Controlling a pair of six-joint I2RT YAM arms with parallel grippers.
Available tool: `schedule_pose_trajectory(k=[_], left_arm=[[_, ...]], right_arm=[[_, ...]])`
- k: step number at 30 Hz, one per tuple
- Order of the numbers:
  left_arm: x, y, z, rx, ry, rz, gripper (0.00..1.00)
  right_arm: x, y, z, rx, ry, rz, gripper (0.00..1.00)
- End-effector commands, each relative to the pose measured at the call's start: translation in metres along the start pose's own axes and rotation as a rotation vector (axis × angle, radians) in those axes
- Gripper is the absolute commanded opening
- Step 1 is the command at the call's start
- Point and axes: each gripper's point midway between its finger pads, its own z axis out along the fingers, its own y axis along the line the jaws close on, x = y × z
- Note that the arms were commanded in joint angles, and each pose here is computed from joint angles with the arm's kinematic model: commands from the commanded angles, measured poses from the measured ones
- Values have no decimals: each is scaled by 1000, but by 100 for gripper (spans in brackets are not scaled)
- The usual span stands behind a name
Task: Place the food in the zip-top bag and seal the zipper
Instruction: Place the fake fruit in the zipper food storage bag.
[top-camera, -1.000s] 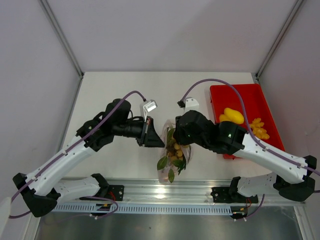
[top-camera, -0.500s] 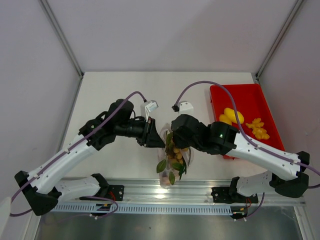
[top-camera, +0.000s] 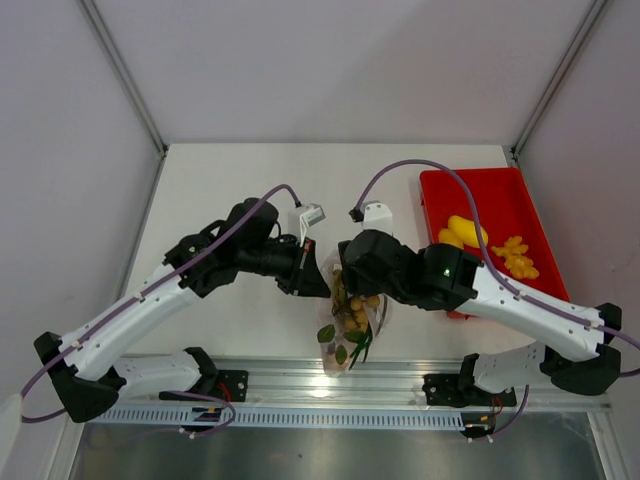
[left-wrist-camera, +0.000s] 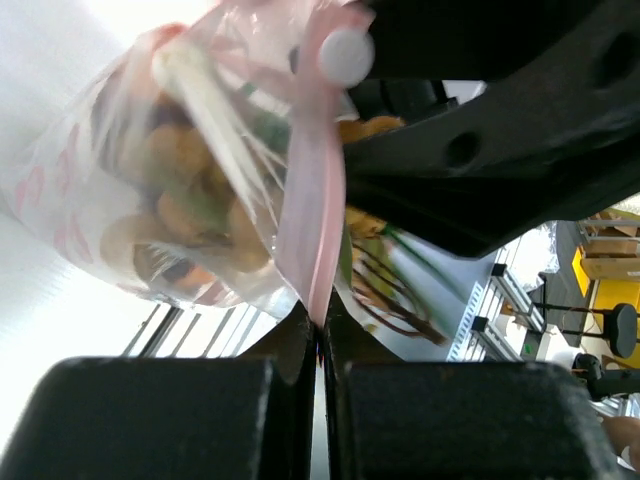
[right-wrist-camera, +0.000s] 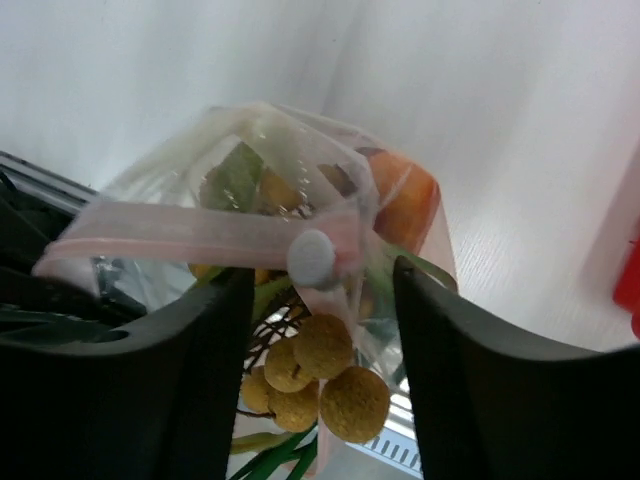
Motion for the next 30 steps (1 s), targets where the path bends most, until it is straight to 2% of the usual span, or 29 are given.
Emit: schedule_pose_trajectory(k=[1,2,4,6,9,11,16,19,30], left_arm=[[-21,-29,-18,66,-70,77,1],[-25,-33,-19,74,-79,84,1],[-28,-36,-20,84,-86,85,1],[-31,-41,-20,108,-94,77,1],[-38,-45,-20,120,-115,74,0],[-40,-47,-20,122,-119,74,1],[-41,-46,-18,122,-112,64,0],[-41,-46,-18,123,-113,62,0],[-37,-45,-19,119,-105,57,1]], right_arm=[[-20,-10,-24,-32,-84,57,62],[-17,-7,-27,-72,-67,65,67],[-17,-10,-35,-145,-81,88,71],[-9,-6,-41,-227,-54,97,72],[5,-23,-49,-222,-45,122,71],[19,-30,-48,-216,-23,136,65],[45,-15,-57,-368,29,182,51],[59,-7,-42,-359,52,185,45],[70,19,-22,-376,69,149,40]])
